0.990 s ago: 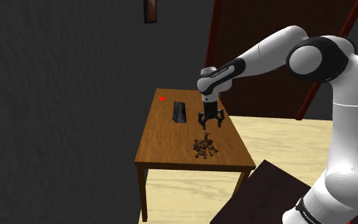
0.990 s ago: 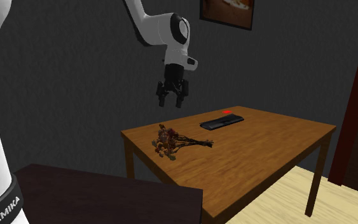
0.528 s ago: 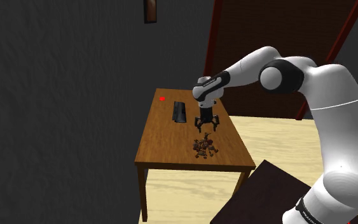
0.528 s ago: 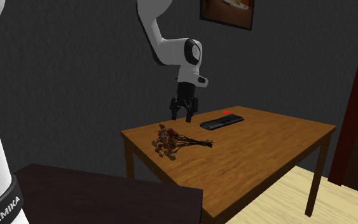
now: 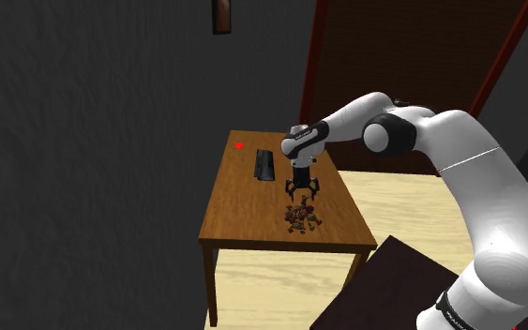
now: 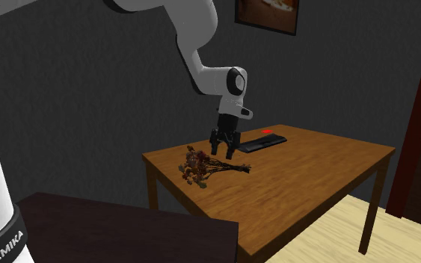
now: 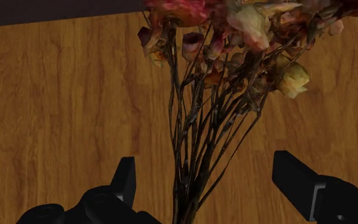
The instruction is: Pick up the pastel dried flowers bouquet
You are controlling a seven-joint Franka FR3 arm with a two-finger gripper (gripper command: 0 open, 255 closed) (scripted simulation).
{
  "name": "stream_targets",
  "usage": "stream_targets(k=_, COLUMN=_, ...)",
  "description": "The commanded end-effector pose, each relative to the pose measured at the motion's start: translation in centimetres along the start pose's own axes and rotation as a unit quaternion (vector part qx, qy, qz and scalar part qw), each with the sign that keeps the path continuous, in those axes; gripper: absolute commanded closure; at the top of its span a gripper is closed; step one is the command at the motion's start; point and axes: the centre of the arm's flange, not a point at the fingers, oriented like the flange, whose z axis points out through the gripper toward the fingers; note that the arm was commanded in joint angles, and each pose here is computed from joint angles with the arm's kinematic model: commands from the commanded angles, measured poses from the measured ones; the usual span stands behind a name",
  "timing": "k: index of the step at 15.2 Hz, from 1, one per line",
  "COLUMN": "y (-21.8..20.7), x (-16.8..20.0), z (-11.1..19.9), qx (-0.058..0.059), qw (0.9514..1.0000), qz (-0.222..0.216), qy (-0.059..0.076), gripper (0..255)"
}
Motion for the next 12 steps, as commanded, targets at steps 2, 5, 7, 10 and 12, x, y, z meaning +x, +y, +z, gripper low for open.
stream_targets(k=2, y=-0.2, x=0.6, z=1.4, qx=0.000, qw=1.0000, qz=0.001, qy=0.000, gripper=0)
stream_targets(k=5, y=-0.3, x=0.9, z=2.1, qx=0.000, qw=1.0000, qz=0.001, qy=0.000, gripper=0)
stream_targets(k=7, y=-0.3, x=0.9, z=2.2, qx=0.000, qw=1.0000, qz=0.001, qy=0.000, gripper=255)
stream_targets(k=10, y=-0.3, x=0.9, z=2.2, qx=0.000, qw=1.0000, qz=0.001, qy=0.000, gripper=255)
stream_targets(k=12, y=-0.3, x=0.9, z=2.2, qx=0.000, qw=1.0000, qz=0.001, qy=0.000, gripper=255)
